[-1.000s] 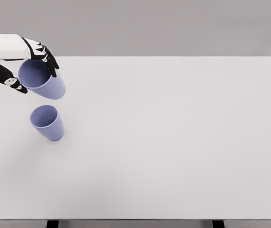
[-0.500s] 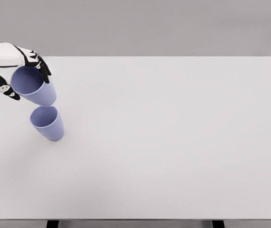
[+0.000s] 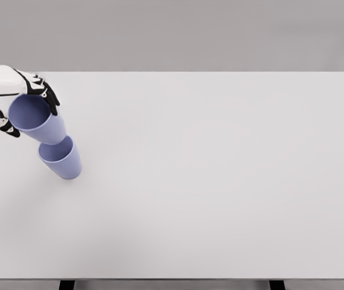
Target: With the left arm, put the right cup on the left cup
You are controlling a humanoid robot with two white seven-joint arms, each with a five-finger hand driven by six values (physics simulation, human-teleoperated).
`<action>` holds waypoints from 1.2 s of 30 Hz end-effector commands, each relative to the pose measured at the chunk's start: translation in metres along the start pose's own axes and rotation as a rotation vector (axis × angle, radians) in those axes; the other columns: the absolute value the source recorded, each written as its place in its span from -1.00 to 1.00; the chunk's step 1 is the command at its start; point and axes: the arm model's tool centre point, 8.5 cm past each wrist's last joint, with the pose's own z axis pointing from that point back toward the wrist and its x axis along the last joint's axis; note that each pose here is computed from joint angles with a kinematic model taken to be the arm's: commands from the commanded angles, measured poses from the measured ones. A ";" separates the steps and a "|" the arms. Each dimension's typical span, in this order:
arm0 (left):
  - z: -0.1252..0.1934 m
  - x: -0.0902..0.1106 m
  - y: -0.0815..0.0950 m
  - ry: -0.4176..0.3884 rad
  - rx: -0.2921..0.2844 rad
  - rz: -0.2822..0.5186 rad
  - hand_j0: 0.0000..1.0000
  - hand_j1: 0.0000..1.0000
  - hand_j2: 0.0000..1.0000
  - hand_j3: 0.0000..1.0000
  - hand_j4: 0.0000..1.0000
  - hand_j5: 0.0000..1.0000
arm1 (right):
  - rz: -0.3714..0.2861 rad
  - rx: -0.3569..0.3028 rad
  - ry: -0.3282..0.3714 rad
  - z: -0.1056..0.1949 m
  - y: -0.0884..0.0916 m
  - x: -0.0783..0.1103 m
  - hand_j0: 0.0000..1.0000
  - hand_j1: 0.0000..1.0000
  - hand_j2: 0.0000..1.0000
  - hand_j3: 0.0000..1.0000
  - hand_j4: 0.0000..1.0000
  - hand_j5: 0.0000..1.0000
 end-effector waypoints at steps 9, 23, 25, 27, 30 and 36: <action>-0.006 0.002 -0.002 0.000 -0.007 0.031 0.07 0.07 0.07 0.07 0.07 0.07 | 0.001 0.001 0.000 0.000 0.000 0.000 1.00 1.00 1.00 1.00 1.00 1.00; 0.000 0.003 -0.004 0.008 -0.006 0.031 0.10 0.10 0.10 0.10 0.10 0.10 | 0.001 0.001 0.000 0.000 0.000 0.000 1.00 1.00 1.00 1.00 1.00 1.00; 0.000 0.004 -0.003 0.006 -0.005 0.028 0.10 0.10 0.10 0.10 0.10 0.10 | 0.001 0.001 0.000 0.000 0.000 0.000 1.00 1.00 1.00 1.00 1.00 1.00; 0.001 0.004 -0.003 0.006 -0.003 0.027 0.10 0.10 0.10 0.10 0.10 0.10 | 0.001 0.001 0.000 0.000 0.000 0.000 1.00 1.00 1.00 1.00 1.00 1.00; 0.002 0.004 -0.003 0.007 -0.003 0.027 0.10 0.10 0.10 0.10 0.10 0.10 | 0.001 0.001 0.000 0.000 0.000 0.000 1.00 1.00 1.00 1.00 1.00 1.00; 0.002 0.005 -0.004 0.006 -0.004 0.026 0.10 0.10 0.10 0.10 0.10 0.10 | 0.001 0.001 0.000 0.000 0.000 0.000 1.00 1.00 1.00 1.00 1.00 1.00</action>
